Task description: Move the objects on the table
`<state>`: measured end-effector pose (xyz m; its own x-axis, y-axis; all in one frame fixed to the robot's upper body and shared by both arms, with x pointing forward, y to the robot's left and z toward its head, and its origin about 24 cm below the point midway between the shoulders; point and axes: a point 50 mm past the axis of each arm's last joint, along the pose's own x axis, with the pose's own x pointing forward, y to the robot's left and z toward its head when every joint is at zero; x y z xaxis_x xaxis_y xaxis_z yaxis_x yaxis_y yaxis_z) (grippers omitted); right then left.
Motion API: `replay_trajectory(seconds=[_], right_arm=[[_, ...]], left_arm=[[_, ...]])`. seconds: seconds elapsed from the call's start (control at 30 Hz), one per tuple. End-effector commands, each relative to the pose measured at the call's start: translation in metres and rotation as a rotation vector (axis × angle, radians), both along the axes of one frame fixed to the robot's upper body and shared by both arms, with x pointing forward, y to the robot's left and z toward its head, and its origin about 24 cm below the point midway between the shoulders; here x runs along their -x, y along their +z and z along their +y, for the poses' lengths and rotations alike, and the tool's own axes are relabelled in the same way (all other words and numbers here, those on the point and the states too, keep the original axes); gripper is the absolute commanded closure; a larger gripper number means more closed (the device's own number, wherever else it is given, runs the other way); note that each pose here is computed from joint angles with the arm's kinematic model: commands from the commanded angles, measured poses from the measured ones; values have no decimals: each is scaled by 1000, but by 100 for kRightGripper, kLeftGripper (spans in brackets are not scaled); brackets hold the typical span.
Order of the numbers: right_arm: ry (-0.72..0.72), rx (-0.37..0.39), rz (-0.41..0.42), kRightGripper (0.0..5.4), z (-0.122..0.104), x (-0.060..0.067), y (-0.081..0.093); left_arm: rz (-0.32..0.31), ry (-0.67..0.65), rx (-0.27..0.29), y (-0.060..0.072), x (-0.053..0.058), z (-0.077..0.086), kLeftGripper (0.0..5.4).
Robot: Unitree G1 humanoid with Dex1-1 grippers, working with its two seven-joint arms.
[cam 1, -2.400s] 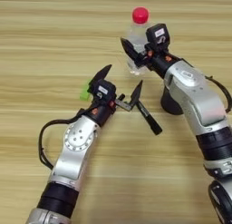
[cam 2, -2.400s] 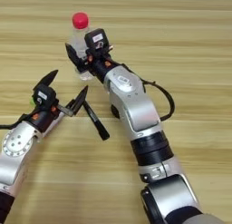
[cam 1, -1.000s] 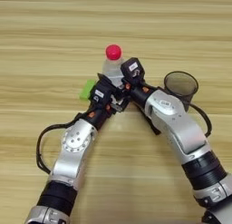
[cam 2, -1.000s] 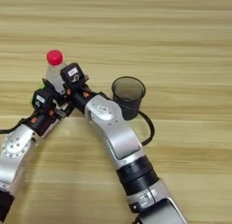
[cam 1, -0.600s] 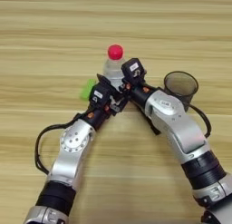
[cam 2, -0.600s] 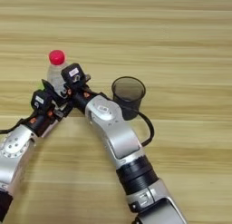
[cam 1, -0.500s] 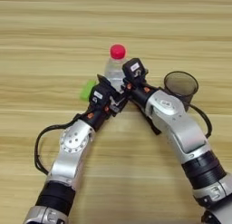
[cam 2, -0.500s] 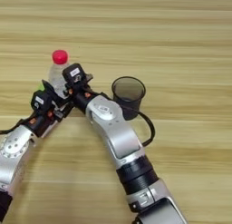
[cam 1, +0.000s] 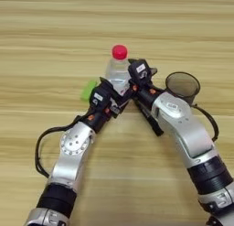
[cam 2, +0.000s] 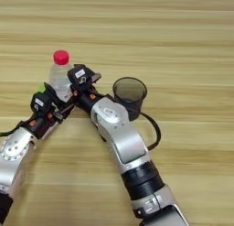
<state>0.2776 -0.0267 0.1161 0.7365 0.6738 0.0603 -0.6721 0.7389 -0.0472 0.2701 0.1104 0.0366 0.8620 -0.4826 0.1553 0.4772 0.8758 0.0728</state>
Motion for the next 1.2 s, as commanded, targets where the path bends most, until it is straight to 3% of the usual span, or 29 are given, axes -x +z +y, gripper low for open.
replay_trajectory(seconds=[0.03,0.2,0.33,0.47,0.67,0.97,1.07,1.2], right_arm=[[92,-22,-4,0,6,17,5],[156,-73,44,0,6,29,10],[109,-101,-17,0,-9,30,25],[-95,-111,-129,0,-54,19,37],[-413,-149,-192,0,-126,7,39],[-926,-128,-203,0,-222,-2,11],[-1017,-101,-189,0,-238,-6,-2],[-1045,-52,-83,0,-241,-15,-32]], left_arm=[[-24,35,6,8,-12,5,227],[-17,49,7,7,-15,8,227],[-23,81,5,7,-17,14,229],[-47,137,-8,11,-20,29,229],[-45,237,-35,10,-24,58,231],[-31,377,-26,6,-21,95,231],[-29,407,-25,5,-20,102,231],[-18,441,-25,3,-21,108,231]])
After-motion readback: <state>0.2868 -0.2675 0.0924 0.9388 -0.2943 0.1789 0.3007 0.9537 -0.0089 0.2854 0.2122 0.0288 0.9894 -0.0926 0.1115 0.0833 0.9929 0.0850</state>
